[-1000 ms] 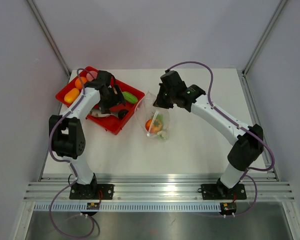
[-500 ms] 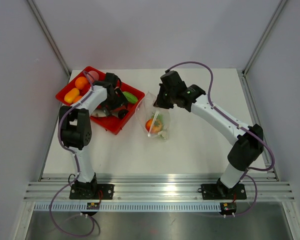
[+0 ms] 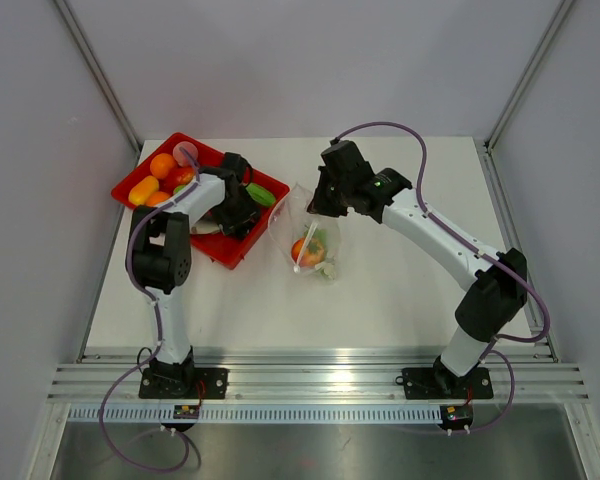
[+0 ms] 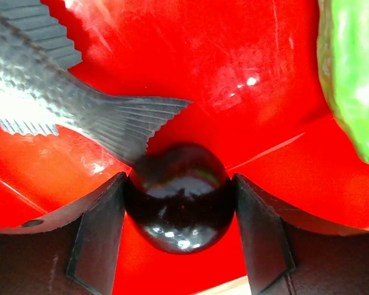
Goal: Place the food in the zip-top bag and seal the zipper
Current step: Pick up the fake fruit from the bin, then place the fake fruit in the zipper food storage bag.
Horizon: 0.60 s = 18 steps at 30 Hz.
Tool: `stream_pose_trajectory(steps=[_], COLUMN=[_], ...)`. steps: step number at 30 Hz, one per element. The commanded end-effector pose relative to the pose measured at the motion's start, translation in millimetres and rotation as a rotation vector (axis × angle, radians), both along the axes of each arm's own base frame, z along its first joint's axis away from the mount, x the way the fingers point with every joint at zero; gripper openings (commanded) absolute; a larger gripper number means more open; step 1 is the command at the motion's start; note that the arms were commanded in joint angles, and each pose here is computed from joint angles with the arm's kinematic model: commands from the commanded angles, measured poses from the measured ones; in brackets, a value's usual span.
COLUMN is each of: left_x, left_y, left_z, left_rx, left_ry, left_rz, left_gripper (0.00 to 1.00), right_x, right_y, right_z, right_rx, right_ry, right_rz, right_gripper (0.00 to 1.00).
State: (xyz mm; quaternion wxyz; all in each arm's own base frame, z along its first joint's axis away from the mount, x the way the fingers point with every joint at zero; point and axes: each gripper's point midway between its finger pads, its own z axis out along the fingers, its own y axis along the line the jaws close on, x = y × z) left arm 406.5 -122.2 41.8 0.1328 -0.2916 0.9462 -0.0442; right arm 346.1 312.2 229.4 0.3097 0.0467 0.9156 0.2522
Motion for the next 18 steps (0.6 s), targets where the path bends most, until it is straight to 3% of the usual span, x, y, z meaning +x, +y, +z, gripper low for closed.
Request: stream_pose_trajectory(steps=[1,8,13,18], left_x=[11.6,16.3,9.4,-11.1], left_y=[9.4,29.9,26.6,0.3], left_z=[39.7,125.2,175.3,228.5], left_rx=[0.038,0.103,0.065,-0.042], left_ry=[-0.112,-0.314,-0.45,-0.575], left_rz=[0.031,0.058,0.024,-0.126], left_gripper=[0.53,0.48,0.42,0.39], right_x=[-1.2,-2.7,-1.5,0.0], right_y=[4.6,4.5,8.2,13.2], right_z=[24.0,22.8,19.2,15.1], right_rx=[0.036,0.046,0.051,0.063], right_ry=[-0.053,-0.049,-0.039,-0.029], right_rz=[0.019,0.015,0.02,0.026], right_gripper=[0.0,0.0,0.0,0.0])
